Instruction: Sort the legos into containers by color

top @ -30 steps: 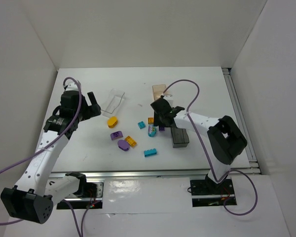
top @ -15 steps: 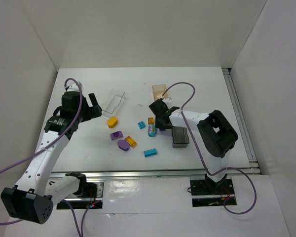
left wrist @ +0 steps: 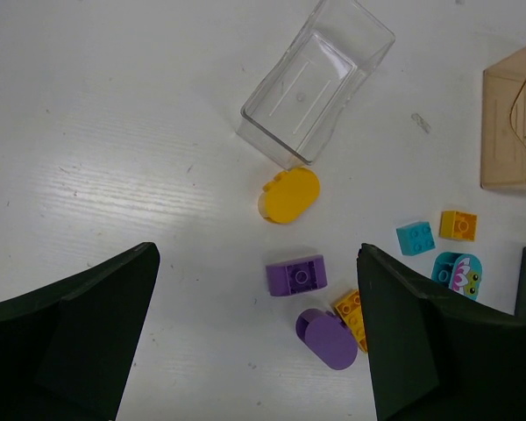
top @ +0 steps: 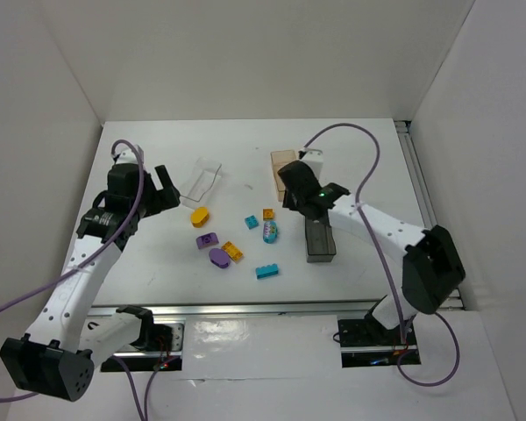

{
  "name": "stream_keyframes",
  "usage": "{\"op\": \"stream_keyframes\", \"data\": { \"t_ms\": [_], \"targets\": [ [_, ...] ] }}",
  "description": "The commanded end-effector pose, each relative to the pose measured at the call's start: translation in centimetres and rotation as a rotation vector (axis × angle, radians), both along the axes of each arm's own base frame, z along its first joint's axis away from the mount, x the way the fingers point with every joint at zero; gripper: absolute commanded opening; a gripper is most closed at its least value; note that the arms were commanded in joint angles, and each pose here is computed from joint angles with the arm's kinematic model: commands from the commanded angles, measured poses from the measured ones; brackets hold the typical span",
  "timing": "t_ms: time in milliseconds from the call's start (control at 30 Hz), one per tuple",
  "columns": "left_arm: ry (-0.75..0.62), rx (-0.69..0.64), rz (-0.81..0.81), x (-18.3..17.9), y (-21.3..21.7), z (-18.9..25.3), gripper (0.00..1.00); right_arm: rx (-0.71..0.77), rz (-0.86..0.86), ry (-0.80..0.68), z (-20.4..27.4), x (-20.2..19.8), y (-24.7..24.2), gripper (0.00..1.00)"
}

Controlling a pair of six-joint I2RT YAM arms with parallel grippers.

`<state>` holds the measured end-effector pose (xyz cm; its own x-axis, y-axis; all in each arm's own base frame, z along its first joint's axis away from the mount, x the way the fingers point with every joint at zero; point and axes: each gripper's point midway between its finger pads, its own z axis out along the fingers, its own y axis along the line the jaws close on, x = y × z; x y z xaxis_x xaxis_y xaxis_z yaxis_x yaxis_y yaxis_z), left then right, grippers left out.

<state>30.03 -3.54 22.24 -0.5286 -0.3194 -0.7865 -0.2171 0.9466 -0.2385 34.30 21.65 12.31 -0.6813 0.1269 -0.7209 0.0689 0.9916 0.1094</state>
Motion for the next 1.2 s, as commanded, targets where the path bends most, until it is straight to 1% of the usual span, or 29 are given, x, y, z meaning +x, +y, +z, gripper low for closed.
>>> {"op": "stream_keyframes", "data": {
  "t_ms": [0,100,133,167,233,333,400,500,567,667,700,767,800,833,867,933,967,1000,1100,1133,1167],
  "targets": [
    [-0.027,-0.009,0.002,0.0,-0.3,0.5,1.0,-0.013,-0.094,-0.034,1.6,0.0,-4.3,0.28],
    [-0.024,-0.013,-0.025,0.2,-0.7,0.4,1.0,-0.016,-0.132,0.001,-0.1,-0.7,-6.7,0.28],
    [-0.028,-0.014,-0.025,0.4,-0.7,0.7,1.0,-0.027,-0.131,0.036,-1.5,-1.5,-7.3,0.3],
    [-0.01,-0.038,-0.047,0.3,-1.4,0.6,1.0,-0.022,-0.14,0.03,-1.6,-1.4,-7.6,0.3],
    [0.037,-0.048,-0.07,0.7,-1.9,-0.2,1.0,-0.02,-0.146,0.042,-2.3,-1.6,-8.0,0.34],
    [0.083,-0.047,-0.076,0.7,-2.1,-0.9,1.0,-0.035,-0.155,0.063,-3.4,-1.6,-8.4,0.35],
    [0.093,-0.045,-0.076,0.8,-2.1,-1.1,1.0,-0.048,-0.155,0.082,-4.1,-1.7,-8.5,0.45],
    [0.09,-0.022,-0.06,0.7,-1.6,-1.3,1.0,-0.067,-0.162,0.091,-4.2,-1.8,-8.8,0.64],
    [0.081,-0.023,-0.06,0.6,-1.6,-1.0,1.0,-0.072,-0.171,0.058,-2.9,-1.3,-8.7,0.69],
    [0.079,-0.011,-0.044,0.4,-1.2,-0.9,1.0,-0.08,-0.156,0.016,-1.3,-1.5,-7.5,0.71],
    [0.079,-0.011,-0.044,0.4,-1.2,-0.9,1.0,-0.06,-0.114,-0.023,0.2,-1.7,-5.6,0.71],
    [0.077,-0.013,-0.031,0.4,-1.1,-0.9,1.0,-0.022,-0.057,-0.055,1.7,-1.9,-3.2,0.71],
    [0.068,-0.014,-0.031,0.5,-1.1,-0.5,1.0,-0.024,0.003,-0.051,1.5,-2.6,-1.3,0.71],
    [0.077,-0.014,-0.018,0.3,-0.9,-0.6,1.0,-0.021,0.028,-0.043,1.3,-2.8,-0.4,0.73],
    [0.078,-0.014,-0.018,0.3,-0.9,-0.6,1.0,-0.014,0.05,-0.041,1.1,-2.8,0.6,0.82],
    [0.069,-0.016,-0.018,0.5,-0.9,-0.3,1.0,-0.018,0.077,-0.009,-0.5,-3.1,2.7,0.89],
    [0.077,-0.014,-0.018,0.3,-0.9,-0.4,1.0,-0.029,0.077,0.002,-1.1,-2.9,2.9,0.92],
    [0.078,-0.014,-0.018,0.3,-0.9,-0.4,1.0,-0.032,0.1,0.028,-2.3,-2.8,4.0,0.97],
    [0.076,-0.009,-0.011,0.3,-0.7,-0.4,1.0,-0.021,0.114,0.062,-3.7,-2.3,5.5,0.98],
    [0.077,-0.001,-0.016,0.3,-0.7,-0.4,1.0,-0.038,0.107,0.087,-5.1,-2.2,5.6,0.98],
    [0.076,0.005,-0.008,0.3,-0.5,-0.4,1.0,-0.043,0.107,0.092,-5.4,-2.0,5.8,0.98]
  ]
}}
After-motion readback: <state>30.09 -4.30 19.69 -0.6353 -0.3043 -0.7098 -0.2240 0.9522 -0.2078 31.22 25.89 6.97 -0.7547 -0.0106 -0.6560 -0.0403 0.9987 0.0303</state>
